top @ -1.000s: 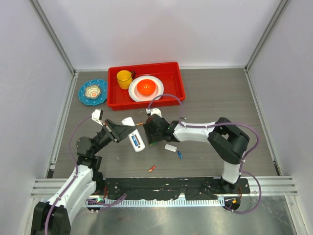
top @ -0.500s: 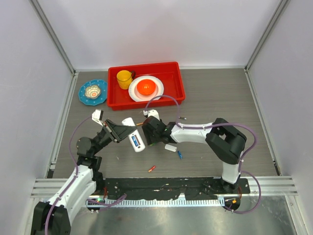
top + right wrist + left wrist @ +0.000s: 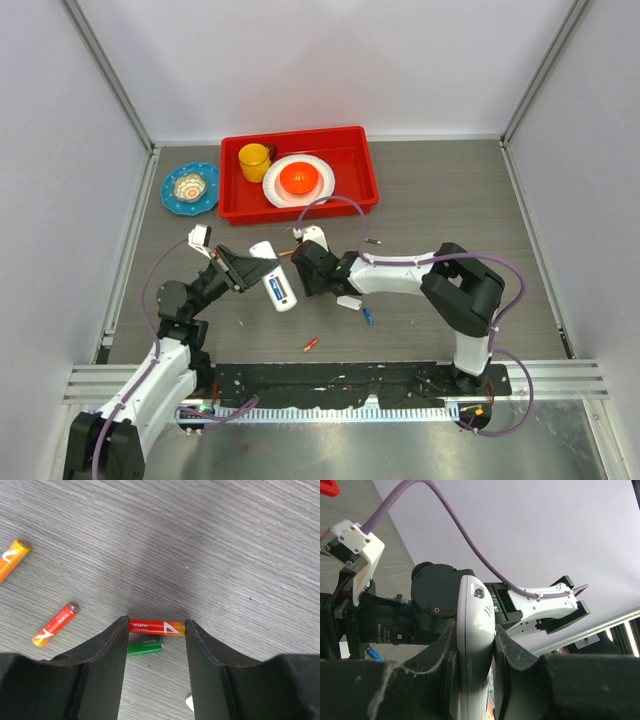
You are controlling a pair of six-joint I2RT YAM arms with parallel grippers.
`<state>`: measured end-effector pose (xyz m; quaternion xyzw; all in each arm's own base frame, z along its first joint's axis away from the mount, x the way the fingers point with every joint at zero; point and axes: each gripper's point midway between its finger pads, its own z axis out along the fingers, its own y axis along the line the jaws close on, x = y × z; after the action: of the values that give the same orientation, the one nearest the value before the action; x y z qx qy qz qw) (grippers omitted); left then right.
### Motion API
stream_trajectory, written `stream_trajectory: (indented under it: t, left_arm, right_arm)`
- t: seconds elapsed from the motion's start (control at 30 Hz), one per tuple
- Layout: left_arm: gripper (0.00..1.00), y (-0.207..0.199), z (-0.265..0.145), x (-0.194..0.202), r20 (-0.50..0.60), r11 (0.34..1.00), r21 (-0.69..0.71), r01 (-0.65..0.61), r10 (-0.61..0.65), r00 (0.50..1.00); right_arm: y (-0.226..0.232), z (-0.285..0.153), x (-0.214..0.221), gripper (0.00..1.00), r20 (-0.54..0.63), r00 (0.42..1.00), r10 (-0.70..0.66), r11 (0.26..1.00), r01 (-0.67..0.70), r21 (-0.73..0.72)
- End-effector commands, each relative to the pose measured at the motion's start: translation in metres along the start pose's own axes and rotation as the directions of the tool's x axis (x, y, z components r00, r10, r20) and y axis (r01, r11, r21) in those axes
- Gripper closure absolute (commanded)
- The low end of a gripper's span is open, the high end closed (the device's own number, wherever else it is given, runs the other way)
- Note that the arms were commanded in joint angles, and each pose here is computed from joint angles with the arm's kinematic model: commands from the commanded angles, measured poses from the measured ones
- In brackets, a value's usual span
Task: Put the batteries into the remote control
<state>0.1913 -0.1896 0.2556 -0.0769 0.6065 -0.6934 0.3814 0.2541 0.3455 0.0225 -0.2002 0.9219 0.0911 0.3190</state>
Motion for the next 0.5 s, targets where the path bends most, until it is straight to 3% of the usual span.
stream_trajectory:
  t: [0.0, 0.2, 0.27, 0.3, 0.37, 0.4, 0.47]
  left_arm:
    - [1.00, -0.011, -0.001, -0.001, -0.001, 0.998, 0.041, -0.046, 0.046, 0.999]
    - [1.00, -0.017, 0.003, -0.003, -0.006, 0.997, 0.055, -0.058, 0.059, 0.998]
    - [1.00, -0.022, 0.004, -0.005, -0.006, 0.996, 0.072, -0.059, 0.060, 0.998]
    - [1.00, -0.023, 0.004, -0.004, -0.010, 0.995, 0.079, -0.057, 0.058, 0.998]
    - [1.00, -0.030, 0.004, -0.005, -0.011, 0.993, 0.108, -0.054, 0.056, 0.998]
    - [1.00, -0.029, 0.004, -0.003, -0.017, 0.993, 0.110, -0.044, 0.046, 0.999]
    - [1.00, -0.033, 0.002, -0.003, -0.014, 0.991, 0.130, -0.036, 0.038, 0.999]
  right_arm:
    - [-0.017, -0.023, -0.010, 0.65, 0.032, 0.997, -0.067, 0.997, 0.066, 0.044]
    - [-0.058, -0.065, -0.057, 0.75, 0.110, 0.983, -0.145, 0.986, 0.136, 0.093]
    - [-0.074, -0.090, -0.086, 0.81, 0.220, 0.964, -0.151, 0.987, 0.134, 0.089]
    - [-0.083, -0.091, -0.078, 0.82, 0.221, 0.942, -0.253, 0.967, 0.236, 0.100]
    - [-0.077, -0.114, -0.099, 0.82, 0.384, 0.867, -0.317, 0.944, 0.326, 0.044]
    - [-0.082, -0.110, -0.084, 0.88, 0.371, 0.797, -0.478, 0.870, 0.488, 0.072]
    - [-0.086, -0.113, -0.081, 0.95, 0.367, 0.736, -0.569, 0.811, 0.575, 0.104]
